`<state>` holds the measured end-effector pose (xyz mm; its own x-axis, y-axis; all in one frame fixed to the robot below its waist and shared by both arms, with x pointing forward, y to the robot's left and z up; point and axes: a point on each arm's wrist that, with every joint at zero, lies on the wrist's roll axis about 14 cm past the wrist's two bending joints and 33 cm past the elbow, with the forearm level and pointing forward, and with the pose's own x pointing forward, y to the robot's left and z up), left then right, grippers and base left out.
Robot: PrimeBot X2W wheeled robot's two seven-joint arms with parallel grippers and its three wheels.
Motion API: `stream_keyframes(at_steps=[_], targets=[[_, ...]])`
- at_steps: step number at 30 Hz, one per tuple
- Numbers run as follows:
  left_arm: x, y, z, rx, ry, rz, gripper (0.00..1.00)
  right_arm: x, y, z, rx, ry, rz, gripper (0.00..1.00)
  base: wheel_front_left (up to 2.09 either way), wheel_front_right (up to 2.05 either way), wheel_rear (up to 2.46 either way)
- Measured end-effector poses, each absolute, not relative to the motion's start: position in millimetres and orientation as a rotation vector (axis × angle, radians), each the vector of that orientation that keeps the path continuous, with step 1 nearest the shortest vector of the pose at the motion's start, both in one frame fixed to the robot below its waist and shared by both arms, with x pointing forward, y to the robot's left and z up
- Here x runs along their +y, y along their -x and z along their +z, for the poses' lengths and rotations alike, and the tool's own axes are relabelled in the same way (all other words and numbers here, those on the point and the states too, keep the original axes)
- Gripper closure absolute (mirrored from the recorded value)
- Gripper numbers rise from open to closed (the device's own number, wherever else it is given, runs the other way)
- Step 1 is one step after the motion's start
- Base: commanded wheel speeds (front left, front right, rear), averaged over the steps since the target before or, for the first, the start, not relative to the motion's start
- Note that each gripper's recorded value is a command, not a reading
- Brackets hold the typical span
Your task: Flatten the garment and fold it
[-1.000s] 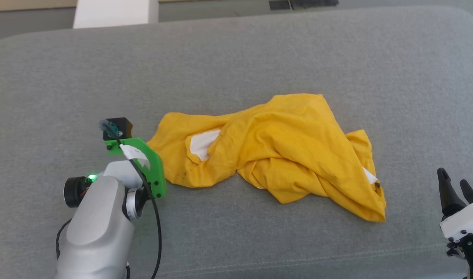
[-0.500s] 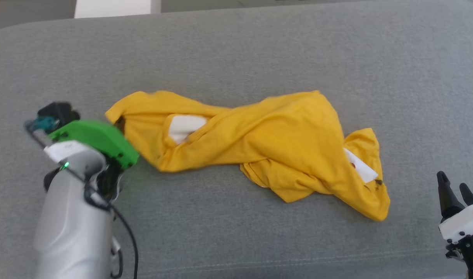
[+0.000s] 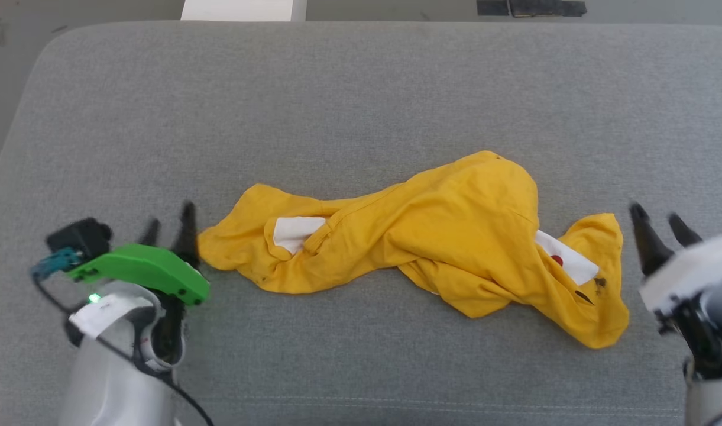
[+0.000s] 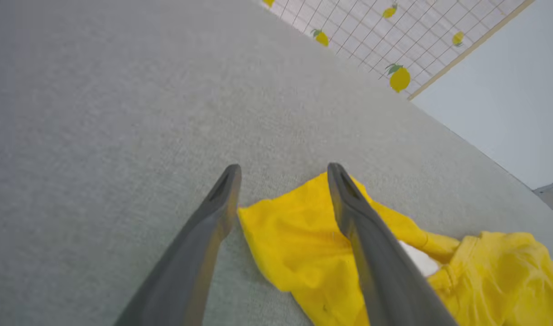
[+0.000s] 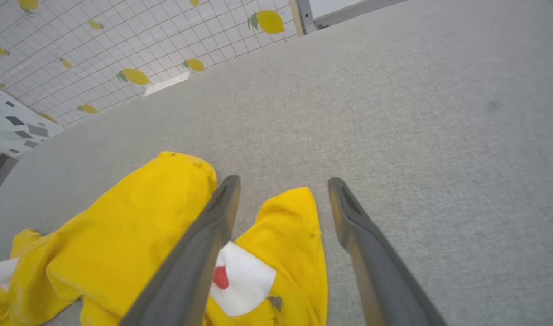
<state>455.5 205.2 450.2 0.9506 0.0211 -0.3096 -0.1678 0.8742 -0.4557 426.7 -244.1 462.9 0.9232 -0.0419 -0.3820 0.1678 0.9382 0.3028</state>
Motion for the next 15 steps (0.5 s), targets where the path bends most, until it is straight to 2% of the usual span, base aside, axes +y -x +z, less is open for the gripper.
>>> stream_keyframes(at_steps=[3, 5, 11, 15], targets=[[220.2, -459.8, 484.1, 0.098, 0.364, 0.092, 0.0, -213.7, -448.2, 469.0, 0.445, -0.267, -0.013, 0.0, 0.0, 0.0, 0.0], [222.5, -454.2, 490.3, 0.024, 0.291, 0.086, 0.0, -192.1, -459.2, 465.5, 0.529, -0.208, 0.051, 0.0, 0.0, 0.0, 0.0], [216.9, -440.5, 464.5, 0.055, 0.212, 0.069, 0.0, -154.6, -496.8, 463.9, 0.667, 0.029, 0.142, 0.0, 0.0, 0.0, 0.0], [218.1, -437.4, 454.7, 0.073, 0.209, 0.077, 0.0, -151.8, -511.1, 442.9, 0.785, 0.141, 0.14, 0.0, 0.0, 0.0, 0.0]])
